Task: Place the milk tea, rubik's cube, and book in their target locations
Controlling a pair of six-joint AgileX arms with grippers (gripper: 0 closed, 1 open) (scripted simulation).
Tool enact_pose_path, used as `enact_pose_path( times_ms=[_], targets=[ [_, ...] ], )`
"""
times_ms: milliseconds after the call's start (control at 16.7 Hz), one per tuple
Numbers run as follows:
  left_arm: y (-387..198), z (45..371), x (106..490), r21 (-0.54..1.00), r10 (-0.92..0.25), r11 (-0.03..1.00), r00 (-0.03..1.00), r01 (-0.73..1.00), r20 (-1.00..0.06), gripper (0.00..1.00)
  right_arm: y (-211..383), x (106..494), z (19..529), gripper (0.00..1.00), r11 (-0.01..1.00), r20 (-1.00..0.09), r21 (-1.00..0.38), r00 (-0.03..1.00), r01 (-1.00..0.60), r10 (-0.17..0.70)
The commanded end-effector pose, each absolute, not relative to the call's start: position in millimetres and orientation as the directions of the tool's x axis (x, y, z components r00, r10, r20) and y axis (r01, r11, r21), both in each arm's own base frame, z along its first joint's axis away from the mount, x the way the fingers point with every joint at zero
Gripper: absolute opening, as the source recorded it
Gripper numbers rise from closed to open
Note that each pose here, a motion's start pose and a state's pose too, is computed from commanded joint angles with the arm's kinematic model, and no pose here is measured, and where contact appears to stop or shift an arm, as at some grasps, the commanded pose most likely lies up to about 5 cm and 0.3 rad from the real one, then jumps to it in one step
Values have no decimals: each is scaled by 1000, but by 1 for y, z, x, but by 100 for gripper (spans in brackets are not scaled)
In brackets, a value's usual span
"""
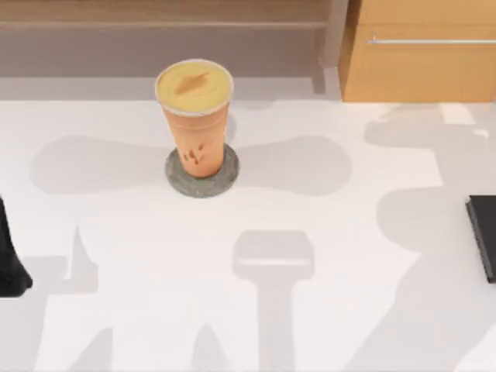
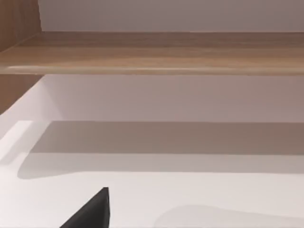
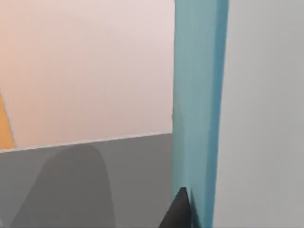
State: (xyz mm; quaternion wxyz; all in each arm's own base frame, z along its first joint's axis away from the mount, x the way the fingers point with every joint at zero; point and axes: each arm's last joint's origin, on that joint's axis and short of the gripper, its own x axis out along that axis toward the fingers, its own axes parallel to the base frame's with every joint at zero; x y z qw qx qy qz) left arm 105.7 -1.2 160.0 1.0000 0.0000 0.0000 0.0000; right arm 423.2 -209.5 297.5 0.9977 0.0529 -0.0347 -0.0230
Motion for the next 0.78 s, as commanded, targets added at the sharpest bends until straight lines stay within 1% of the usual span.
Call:
enact_pose_path(
  times_ms=[180,300,360,480,600,780],
  targets=[
    [-1,160,106,0,0,1000,1000,0,0,100,-182,391,317,0,953,106,302,992,30,-65],
    [-1,160,106,0,0,1000,1000,0,0,100,-160,365,314,0,881,102,473,992,14,-70],
    [-1,160,106,0,0,1000,1000,0,0,100,-149,352,307,0,827,88,562,994,11,-73],
    [-1,160,106,0,0,1000,1000,0,0,100,-128,323,282,0,689,40,725,996,24,-77],
    [-1,160,106,0,0,1000,1000,0,0,100,-108,294,246,0,524,-35,849,996,71,-79],
    [-1,160,106,0,0,1000,1000,0,0,100,-81,249,180,0,275,-204,937,976,216,-72]
  ],
)
